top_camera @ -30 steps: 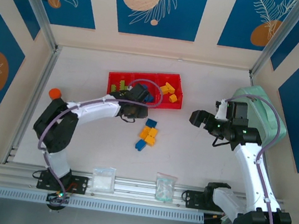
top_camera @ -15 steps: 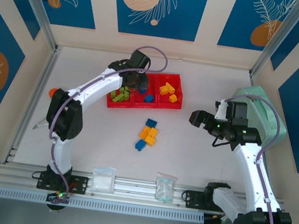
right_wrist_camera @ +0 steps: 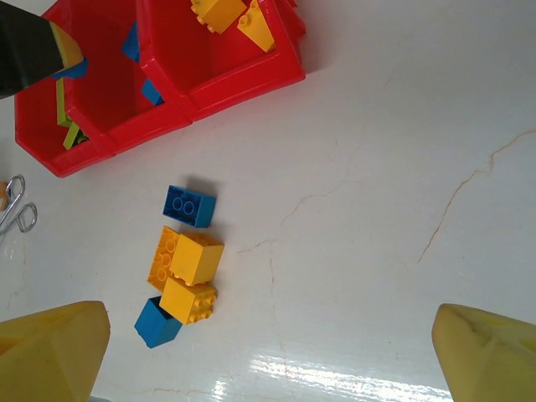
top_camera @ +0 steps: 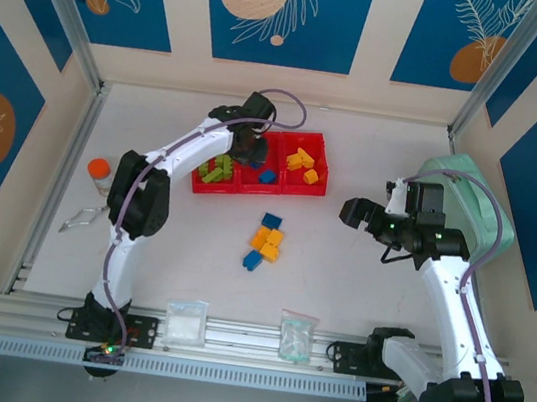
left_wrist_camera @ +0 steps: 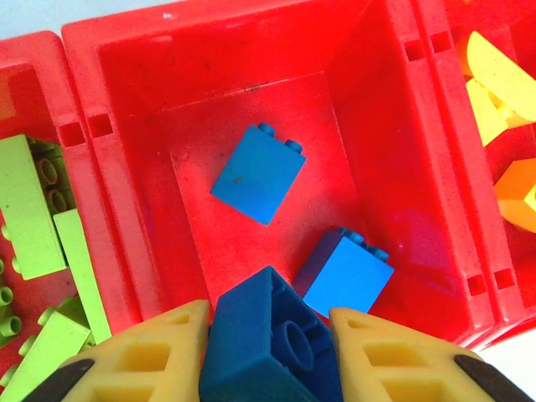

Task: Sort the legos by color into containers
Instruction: Place the lego in the container, then pick up the lego from the center of the table.

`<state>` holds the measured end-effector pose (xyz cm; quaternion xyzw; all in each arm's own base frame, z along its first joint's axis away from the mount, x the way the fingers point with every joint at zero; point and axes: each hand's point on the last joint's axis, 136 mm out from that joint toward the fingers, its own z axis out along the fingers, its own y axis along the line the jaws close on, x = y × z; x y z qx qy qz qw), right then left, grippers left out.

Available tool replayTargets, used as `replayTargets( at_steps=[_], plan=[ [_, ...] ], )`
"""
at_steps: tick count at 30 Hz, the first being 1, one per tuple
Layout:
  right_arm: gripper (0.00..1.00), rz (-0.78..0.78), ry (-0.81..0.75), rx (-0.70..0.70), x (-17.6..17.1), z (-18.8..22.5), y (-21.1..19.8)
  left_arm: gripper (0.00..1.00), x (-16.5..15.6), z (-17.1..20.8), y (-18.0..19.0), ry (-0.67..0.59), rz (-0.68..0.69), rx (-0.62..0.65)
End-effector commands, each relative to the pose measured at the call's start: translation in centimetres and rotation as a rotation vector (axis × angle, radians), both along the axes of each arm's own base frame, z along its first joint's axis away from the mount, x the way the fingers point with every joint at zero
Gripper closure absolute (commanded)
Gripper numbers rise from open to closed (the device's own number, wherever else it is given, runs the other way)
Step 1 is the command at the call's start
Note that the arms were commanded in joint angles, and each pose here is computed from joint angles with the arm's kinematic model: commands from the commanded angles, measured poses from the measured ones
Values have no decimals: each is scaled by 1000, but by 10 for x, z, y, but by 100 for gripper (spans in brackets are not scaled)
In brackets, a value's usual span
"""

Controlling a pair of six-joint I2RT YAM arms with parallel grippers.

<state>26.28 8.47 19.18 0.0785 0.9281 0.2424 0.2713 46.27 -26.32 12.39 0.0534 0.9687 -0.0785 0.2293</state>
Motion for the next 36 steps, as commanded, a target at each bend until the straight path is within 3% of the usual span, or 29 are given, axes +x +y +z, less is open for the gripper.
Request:
replayTargets(
  at_steps=[1,9,14,17,22,36],
  plan=[
    [1,13,3,-1,0,0,2,66,0,1,-5,15,-26,-10],
    [1,12,7,-3,-2,-1,1,47,-6,7,-8,-5,-31,-40],
    [1,10,10,-2,-3,-2,1,29,-18,28,-12,-65,-77,-84],
    [1,8,10,-3,-3,-2,1,21,-29,34,-15,-62,-107,-82],
    [1,10,13,-1,-3,-2,1,1,-52,38,-21,-58,-150,-68],
    [1,-55,39,-44,-5,-6,-12,0,-113,6,-50,43,-318,44]
  ],
)
